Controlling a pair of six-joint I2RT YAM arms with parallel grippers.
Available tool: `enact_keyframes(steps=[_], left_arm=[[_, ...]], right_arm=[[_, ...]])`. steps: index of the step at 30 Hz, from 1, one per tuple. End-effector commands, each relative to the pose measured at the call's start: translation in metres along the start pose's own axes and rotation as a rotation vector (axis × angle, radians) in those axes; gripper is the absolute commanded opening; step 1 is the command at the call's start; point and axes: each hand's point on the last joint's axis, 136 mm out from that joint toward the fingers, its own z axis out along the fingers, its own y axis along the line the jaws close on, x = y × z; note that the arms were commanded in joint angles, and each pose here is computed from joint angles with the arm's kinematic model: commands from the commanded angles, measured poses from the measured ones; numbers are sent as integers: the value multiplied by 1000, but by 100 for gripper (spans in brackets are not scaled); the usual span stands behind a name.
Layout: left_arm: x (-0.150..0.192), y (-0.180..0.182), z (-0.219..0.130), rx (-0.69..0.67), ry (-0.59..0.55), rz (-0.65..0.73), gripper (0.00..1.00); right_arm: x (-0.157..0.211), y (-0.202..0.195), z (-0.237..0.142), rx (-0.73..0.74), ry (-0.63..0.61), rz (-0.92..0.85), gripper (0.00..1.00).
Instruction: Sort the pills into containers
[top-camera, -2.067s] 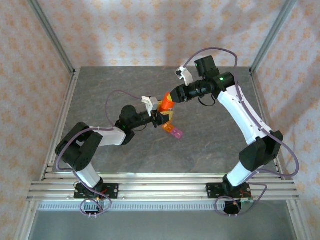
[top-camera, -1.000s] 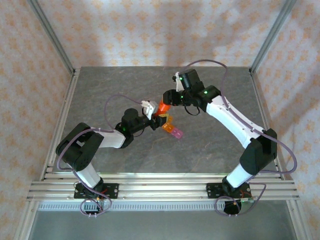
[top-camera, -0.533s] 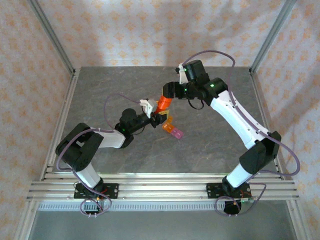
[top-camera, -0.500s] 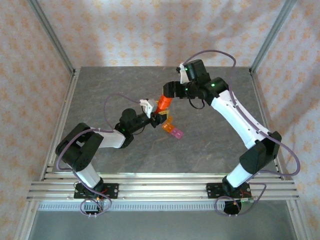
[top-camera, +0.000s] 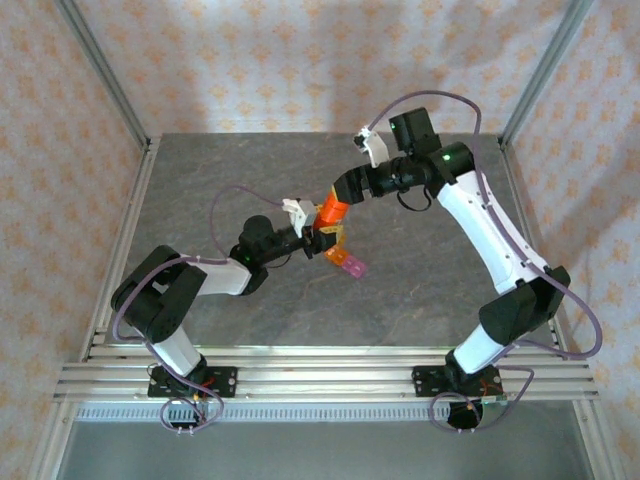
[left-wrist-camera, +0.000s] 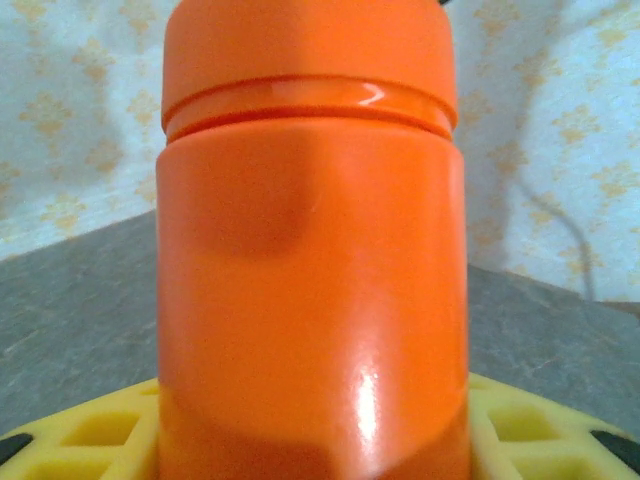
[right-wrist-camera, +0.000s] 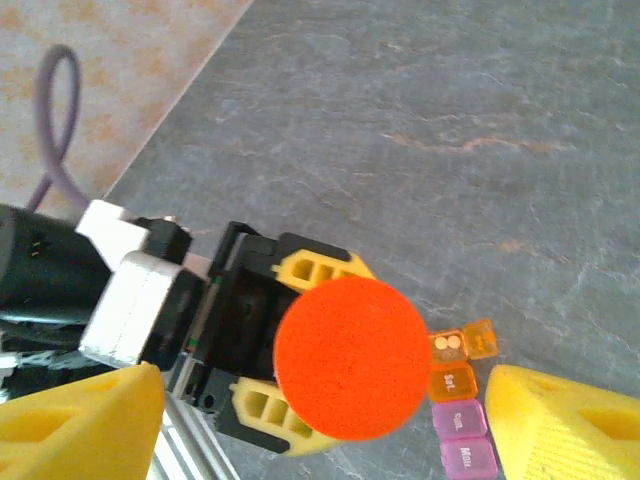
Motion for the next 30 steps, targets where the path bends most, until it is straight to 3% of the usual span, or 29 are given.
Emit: enact_keyframes(steps=[1, 11, 30], left_arm=[[-37, -7, 3, 64, -97, 32, 0], [-36, -8, 5, 75, -92, 25, 0], [-39, -7, 3, 69, -97, 29, 0]], right_arm=[[11, 9, 4, -65, 78, -46, 83], [16, 2, 17, -71, 113, -27, 81], [19, -1, 25, -86, 139, 2, 48]])
